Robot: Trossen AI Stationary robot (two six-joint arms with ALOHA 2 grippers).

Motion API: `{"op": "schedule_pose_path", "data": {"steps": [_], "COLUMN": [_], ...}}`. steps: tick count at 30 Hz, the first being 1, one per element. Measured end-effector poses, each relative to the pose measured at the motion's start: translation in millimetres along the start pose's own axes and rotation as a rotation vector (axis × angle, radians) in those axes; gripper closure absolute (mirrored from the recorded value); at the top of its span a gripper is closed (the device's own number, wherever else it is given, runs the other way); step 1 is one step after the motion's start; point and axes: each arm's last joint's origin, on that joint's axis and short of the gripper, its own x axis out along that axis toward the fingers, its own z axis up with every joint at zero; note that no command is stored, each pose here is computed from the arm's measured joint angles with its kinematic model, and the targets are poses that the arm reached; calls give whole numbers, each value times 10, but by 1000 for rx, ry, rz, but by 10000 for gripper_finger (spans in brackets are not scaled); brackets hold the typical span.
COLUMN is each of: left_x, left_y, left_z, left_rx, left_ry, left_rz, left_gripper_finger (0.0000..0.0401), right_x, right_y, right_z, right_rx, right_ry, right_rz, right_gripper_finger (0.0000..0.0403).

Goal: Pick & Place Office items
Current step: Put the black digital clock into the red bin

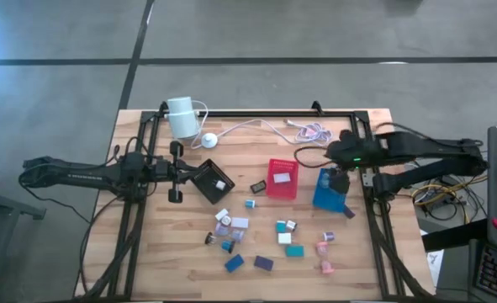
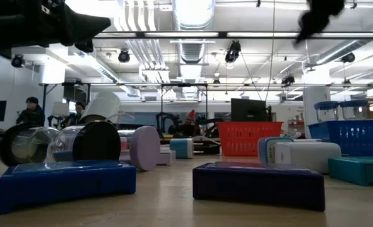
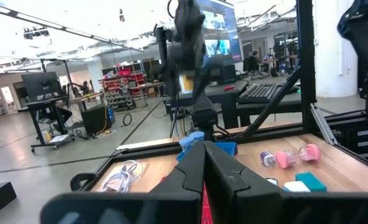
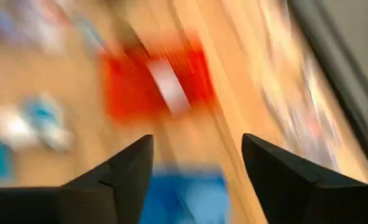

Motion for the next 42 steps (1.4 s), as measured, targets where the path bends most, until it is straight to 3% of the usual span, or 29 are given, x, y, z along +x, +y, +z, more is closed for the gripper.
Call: {"op": "schedule_pose_path", "data": {"steps": [3,10,22,27,30,35,42], "left_x": [0,0,0,0,0,-1,-20], "left_y": [-1,-2,-2,-4,-5,-7,-2], "left_z": [-3,-10,-11,-18,-27,-38,-73], "left_rx": [0,-6,-4,-6,-2,-15,-3], "left_ry": [3,11,11,19,28,40,86], "left_rz": [-1,-2,-2,-4,-5,-6,20], "left_gripper_finger": [389,389,389,389,389,389,389], "right_x": [-257,-521,-201,40,129,296,248], "right_y": [43,5,-110,-101,-93,-45,-64], "right_z": [49,-275,-982,-1201,-1280,-1329,-1325], "right_rx": [-51,-146,-165,-162,-155,-173,-138], "right_ry": [-277,-640,-927,-946,-1010,-989,-971], "right_rz": [104,261,385,404,425,434,443], "right_gripper_finger": [224,382,395,395,395,394,394]}}
